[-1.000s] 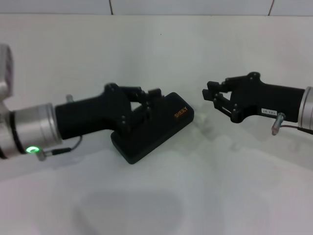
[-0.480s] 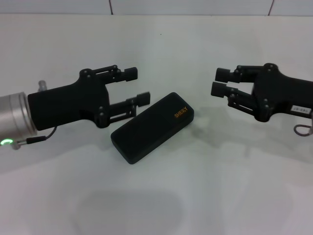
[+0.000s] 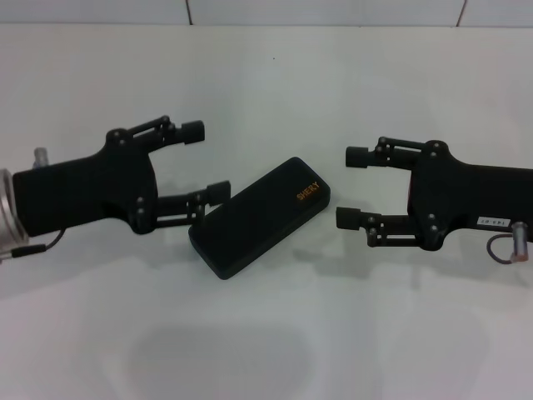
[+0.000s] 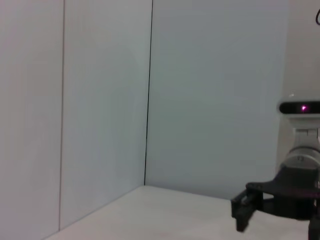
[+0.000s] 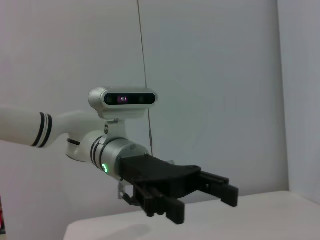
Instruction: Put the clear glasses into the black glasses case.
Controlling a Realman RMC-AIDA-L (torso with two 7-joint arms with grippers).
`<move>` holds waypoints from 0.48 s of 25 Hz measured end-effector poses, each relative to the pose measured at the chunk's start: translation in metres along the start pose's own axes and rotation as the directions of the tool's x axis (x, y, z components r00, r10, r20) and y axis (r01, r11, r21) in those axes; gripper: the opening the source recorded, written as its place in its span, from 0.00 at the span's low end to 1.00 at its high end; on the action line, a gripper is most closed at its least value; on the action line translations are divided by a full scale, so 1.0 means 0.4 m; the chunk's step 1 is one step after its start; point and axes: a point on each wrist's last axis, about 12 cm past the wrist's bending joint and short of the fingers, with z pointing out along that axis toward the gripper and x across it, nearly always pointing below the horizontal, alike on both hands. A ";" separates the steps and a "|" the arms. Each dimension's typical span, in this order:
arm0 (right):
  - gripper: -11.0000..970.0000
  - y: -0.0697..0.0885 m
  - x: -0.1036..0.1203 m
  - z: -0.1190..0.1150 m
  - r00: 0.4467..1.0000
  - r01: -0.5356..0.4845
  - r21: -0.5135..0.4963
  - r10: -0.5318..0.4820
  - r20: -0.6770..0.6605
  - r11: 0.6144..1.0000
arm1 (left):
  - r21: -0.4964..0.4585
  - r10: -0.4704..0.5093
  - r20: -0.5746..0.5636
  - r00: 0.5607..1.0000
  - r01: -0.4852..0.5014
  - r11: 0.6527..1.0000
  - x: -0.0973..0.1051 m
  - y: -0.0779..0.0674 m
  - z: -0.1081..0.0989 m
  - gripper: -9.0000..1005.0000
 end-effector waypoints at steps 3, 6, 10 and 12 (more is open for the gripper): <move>0.78 -0.004 0.003 0.000 1.000 0.015 0.009 -0.015 -0.001 1.000 | -0.003 -0.010 -0.016 1.000 0.010 1.000 0.010 -0.005 -0.007 0.88; 0.83 -0.004 0.005 0.006 0.999 0.038 0.000 -0.038 -0.003 0.999 | -0.007 -0.020 -0.018 1.000 0.020 1.000 0.018 -0.012 -0.008 0.88; 0.86 0.000 0.009 0.013 0.999 0.047 -0.010 -0.047 -0.010 0.999 | -0.010 -0.026 -0.017 1.000 0.026 1.000 0.023 -0.017 -0.008 0.88; 0.86 -0.002 0.012 0.015 0.999 0.043 -0.008 -0.043 -0.013 0.999 | -0.010 -0.027 -0.017 0.999 0.027 1.000 0.023 -0.017 -0.008 0.88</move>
